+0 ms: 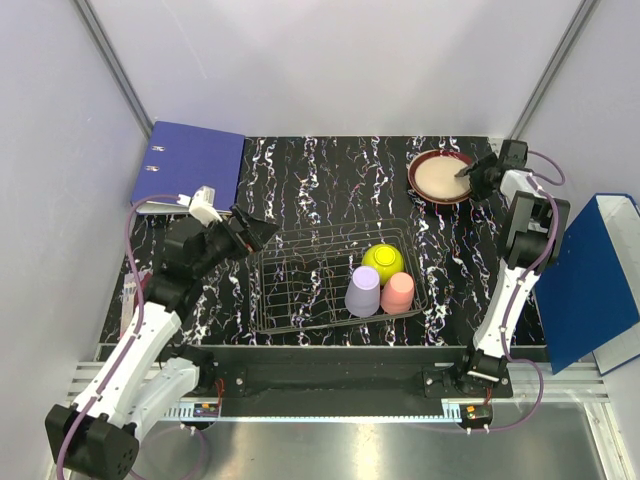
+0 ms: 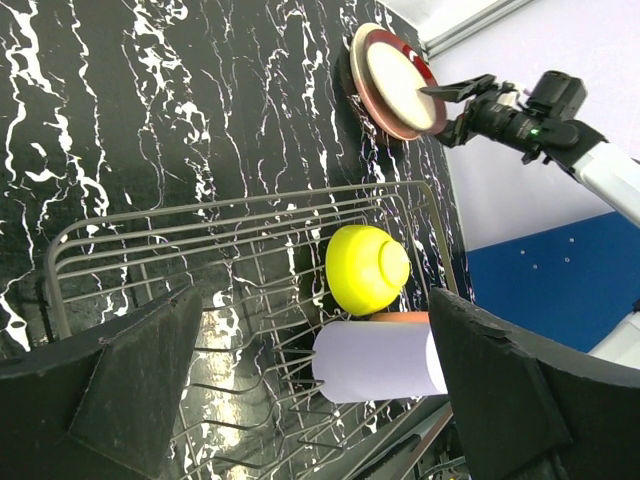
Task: Unload the mixed dishes from the dish rack
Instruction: Place the plate at the center of the board.
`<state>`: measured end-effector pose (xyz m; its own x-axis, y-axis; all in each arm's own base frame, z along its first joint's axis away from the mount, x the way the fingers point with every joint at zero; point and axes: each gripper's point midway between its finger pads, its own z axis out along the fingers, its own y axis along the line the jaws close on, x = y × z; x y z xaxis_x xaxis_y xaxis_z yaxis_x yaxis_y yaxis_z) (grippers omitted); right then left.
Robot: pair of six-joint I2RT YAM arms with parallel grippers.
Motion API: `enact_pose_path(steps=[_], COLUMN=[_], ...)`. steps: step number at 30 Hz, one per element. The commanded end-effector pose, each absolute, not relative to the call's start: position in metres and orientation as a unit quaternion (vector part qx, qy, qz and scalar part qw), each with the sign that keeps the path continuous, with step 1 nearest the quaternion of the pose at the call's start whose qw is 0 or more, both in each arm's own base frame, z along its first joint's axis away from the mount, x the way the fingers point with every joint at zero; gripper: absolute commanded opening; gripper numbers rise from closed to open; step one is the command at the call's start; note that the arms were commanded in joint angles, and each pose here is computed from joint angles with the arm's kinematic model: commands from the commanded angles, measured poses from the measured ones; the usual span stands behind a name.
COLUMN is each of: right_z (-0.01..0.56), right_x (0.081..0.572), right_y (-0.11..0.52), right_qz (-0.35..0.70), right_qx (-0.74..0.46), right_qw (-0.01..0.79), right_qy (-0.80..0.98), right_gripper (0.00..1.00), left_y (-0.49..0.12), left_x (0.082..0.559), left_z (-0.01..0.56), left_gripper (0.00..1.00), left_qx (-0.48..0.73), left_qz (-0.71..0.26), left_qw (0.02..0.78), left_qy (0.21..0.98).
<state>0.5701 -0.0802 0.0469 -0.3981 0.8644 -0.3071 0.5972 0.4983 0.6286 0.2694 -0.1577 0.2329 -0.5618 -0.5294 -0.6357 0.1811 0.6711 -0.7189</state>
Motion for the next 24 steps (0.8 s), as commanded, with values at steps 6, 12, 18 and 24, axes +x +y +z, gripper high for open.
enact_pose_path(steps=[6,12,18,24], right_z=[0.085,0.102,0.138,0.205], right_x=[0.562,0.545,0.527,0.506], right_y=[-0.09,-0.112,-0.132,-0.118], right_qz=[0.19,0.119,0.062,0.103], right_qx=[0.45,0.466,0.479,0.471], right_qw=[0.34,0.353,0.38,0.431], right_qy=[0.803,0.803,0.789,0.762], right_gripper=[0.77,0.83,0.85,0.84], left_y=[-0.164,-0.164,-0.167,-0.163], left_x=[0.265,0.264,0.264,0.263], left_z=[0.249,0.247,0.241,0.232], left_gripper=[0.99,0.99,0.99,0.99], left_qx=[-0.093,-0.09,-0.083,-0.08], left_qz=[-0.415,-0.413,-0.412,-0.394], left_qw=[0.47,0.468,0.46,0.454], left_qy=[0.773,0.776,0.782,0.795])
